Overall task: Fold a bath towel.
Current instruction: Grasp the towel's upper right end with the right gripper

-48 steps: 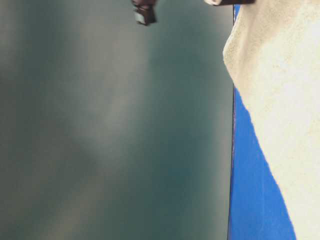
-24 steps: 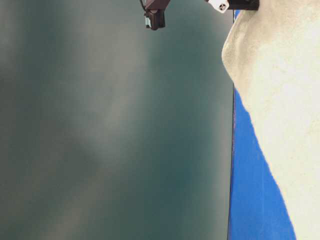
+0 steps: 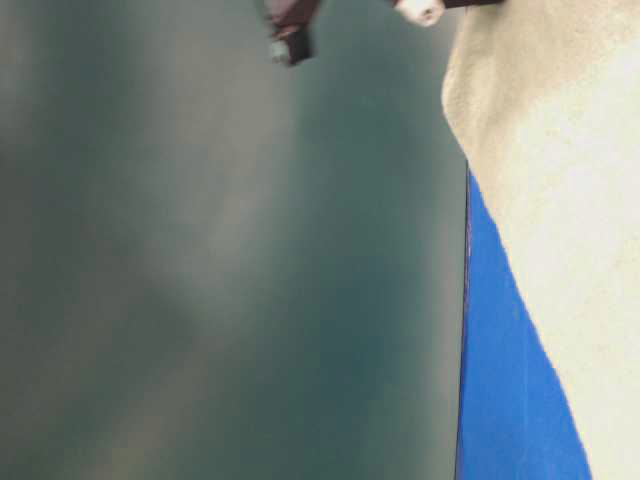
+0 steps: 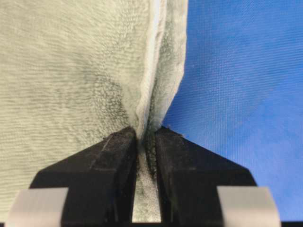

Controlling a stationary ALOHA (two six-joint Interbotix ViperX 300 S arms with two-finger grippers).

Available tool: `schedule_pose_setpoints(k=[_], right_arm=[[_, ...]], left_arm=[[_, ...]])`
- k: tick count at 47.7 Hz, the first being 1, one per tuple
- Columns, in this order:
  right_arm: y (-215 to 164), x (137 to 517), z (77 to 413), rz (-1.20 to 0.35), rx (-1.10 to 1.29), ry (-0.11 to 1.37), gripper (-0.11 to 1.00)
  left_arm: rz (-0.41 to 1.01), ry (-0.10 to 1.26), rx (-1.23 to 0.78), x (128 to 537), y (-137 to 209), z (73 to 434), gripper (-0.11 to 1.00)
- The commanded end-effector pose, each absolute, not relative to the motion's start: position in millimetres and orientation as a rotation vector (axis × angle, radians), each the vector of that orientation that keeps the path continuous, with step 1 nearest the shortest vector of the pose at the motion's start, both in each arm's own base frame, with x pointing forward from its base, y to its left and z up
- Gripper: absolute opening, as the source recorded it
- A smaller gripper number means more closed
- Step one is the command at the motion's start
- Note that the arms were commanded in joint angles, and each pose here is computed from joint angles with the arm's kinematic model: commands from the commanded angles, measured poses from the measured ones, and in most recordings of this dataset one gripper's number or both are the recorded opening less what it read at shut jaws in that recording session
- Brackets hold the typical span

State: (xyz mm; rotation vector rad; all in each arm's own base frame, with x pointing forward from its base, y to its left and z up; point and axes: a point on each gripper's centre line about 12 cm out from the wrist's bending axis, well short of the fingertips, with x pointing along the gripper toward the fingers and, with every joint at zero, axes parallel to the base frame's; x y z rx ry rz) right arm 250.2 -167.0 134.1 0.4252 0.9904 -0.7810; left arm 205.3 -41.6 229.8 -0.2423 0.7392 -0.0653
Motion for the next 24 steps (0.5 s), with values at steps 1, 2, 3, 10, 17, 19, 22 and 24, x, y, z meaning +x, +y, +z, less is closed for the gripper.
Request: schedule_pose_setpoints(k=[1, 2, 3, 10, 17, 19, 22, 24], right_arm=[[-149.9, 269.0, 174.6, -0.754, 0.421, 0.913, 0.15], [-142.4, 273.9, 182.6, -0.741, 0.416, 0.908, 0.15], [-137.7, 277.2, 187.9, -0.735, 0.418, 0.904, 0.15], [-101.3, 305.3, 209.4, -0.662, 0.405, 0.892, 0.15], [-62.2, 339.5, 206.0, -0.575, 0.403, 0.901, 0.15], [-50.2, 350.4, 203.9, -0.550, 0.400, 0.908, 0.15], [-32.7, 367.4, 202.5, -0.512, 0.390, 0.911, 0.15], [-19.2, 380.8, 199.8, -0.487, 0.381, 0.914, 0.15]], left_arm=[[-0.065, 0.725, -0.245, 208.6, -41.7, 234.7, 0.86], [-0.067, 0.724, -0.245, 208.4, -41.9, 235.1, 0.86], [-0.065, 0.726, -0.247, 208.6, -41.7, 234.7, 0.86], [-0.066, 0.724, -0.246, 208.4, -41.7, 235.1, 0.86], [-0.067, 0.725, -0.243, 208.3, -41.7, 234.9, 0.86], [-0.068, 0.724, -0.241, 208.4, -41.7, 235.1, 0.86], [-0.068, 0.725, -0.240, 208.2, -41.7, 234.5, 0.86], [-0.069, 0.727, -0.237, 208.1, -41.6, 234.3, 0.86]])
